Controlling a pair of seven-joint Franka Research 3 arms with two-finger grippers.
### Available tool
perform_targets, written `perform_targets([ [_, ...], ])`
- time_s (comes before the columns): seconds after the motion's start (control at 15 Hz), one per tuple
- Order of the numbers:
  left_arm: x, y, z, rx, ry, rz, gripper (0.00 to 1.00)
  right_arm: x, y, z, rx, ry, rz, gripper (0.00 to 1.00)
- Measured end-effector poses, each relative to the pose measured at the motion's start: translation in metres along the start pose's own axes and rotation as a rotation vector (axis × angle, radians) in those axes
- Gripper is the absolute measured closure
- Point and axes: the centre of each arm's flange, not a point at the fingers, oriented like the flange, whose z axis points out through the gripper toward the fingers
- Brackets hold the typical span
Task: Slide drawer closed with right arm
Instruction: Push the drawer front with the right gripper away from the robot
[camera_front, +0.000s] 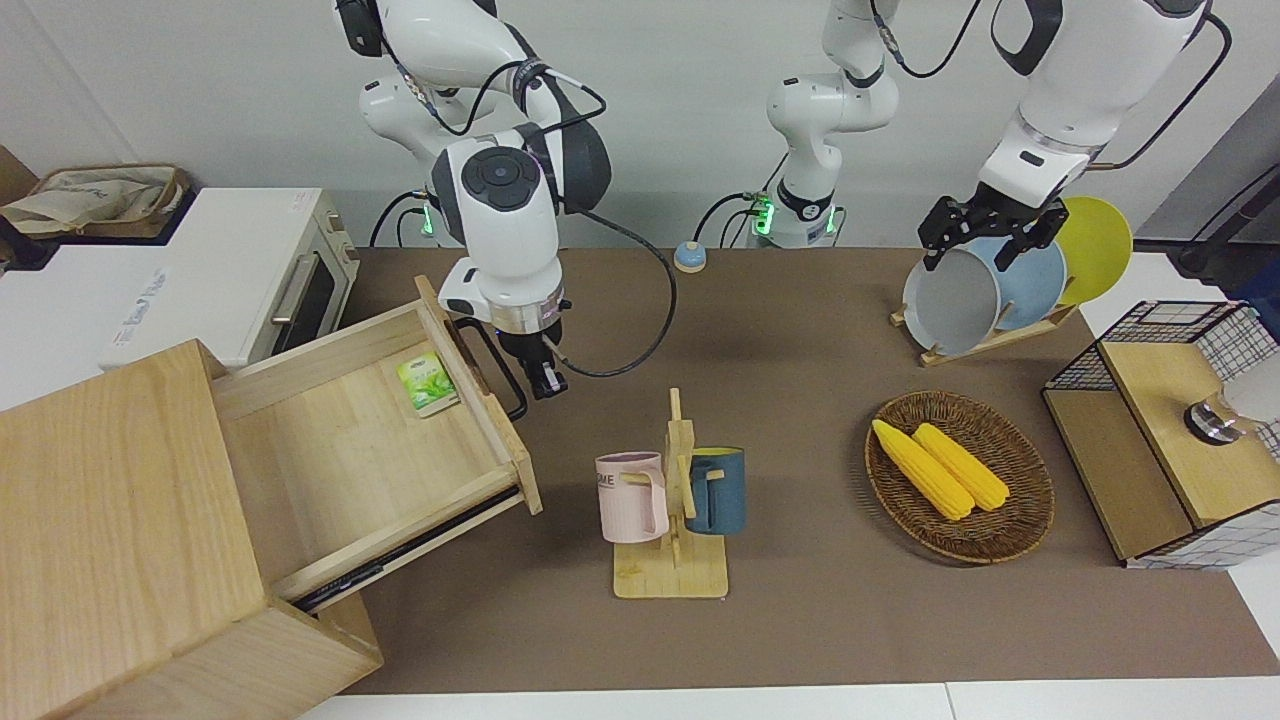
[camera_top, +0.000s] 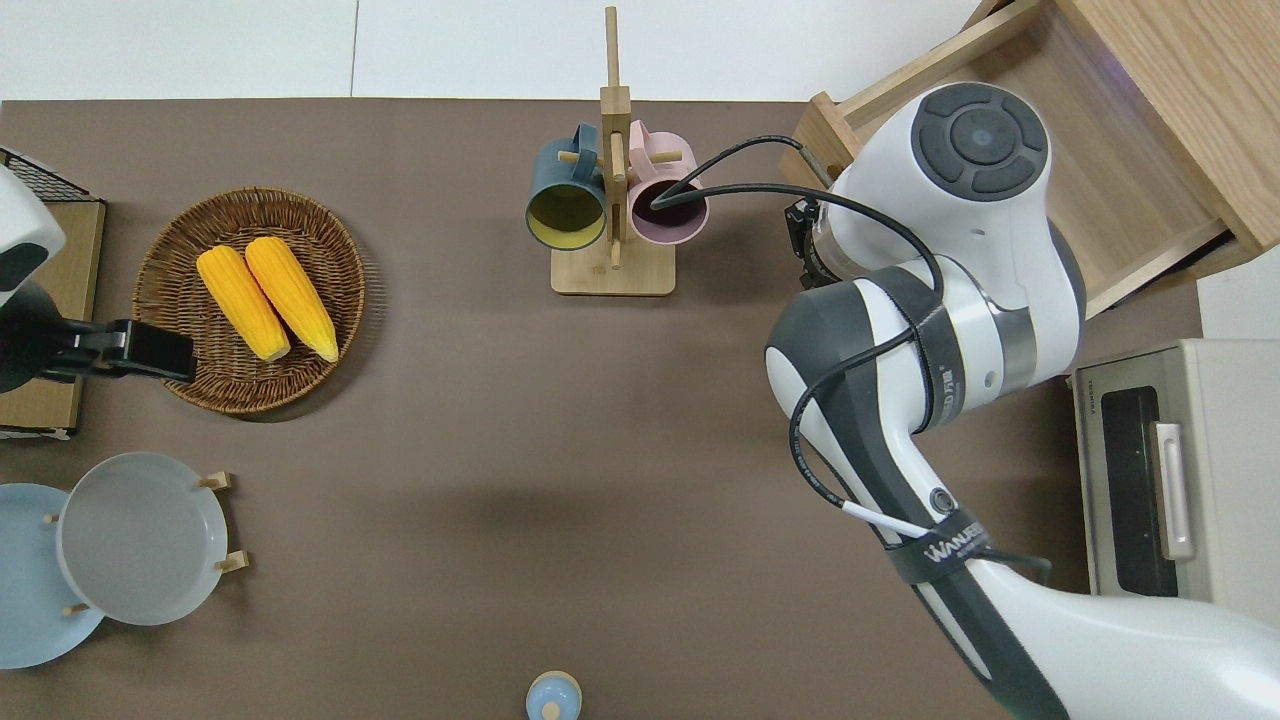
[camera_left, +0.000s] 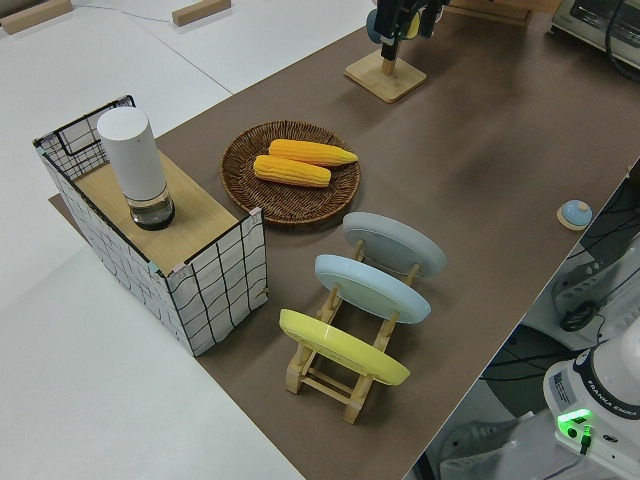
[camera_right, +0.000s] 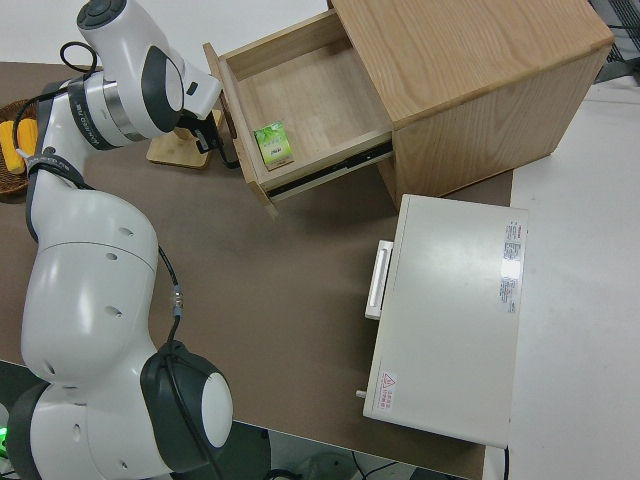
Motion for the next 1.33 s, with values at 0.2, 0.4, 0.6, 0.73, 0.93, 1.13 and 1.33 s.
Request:
perform_targets([
  [0.2,0.000,0.000,0.000,0.000,0.000,0.000,0.00,0.021,0.000,0.004,0.022,0.017,0.017,0.99],
  [0.4,0.000,0.000,0.000,0.000,0.000,0.000,0.00,0.054,0.007,0.010,0.024,0.024,0.002,0.99],
  [0.6,0.000,0.000,0.000,0.000,0.000,0.000,0.00,0.080,0.011,0.010,0.047,0.035,0.016,0.99],
  [0.73,0.000,0.000,0.000,0.000,0.000,0.000,0.00,0.093,0.012,0.009,0.073,0.046,0.014,0.99],
  [0.93,0.000,0.000,0.000,0.000,0.000,0.000,0.00,0.106,0.015,0.015,0.068,0.048,-0.008,0.99],
  [1.13,0.000,0.000,0.000,0.000,0.000,0.000,0.00,0.120,0.019,0.020,0.066,0.051,-0.050,0.99],
  [1.33,0.000,0.000,0.000,0.000,0.000,0.000,0.00,0.138,0.025,0.020,0.078,0.060,-0.046,0.99],
])
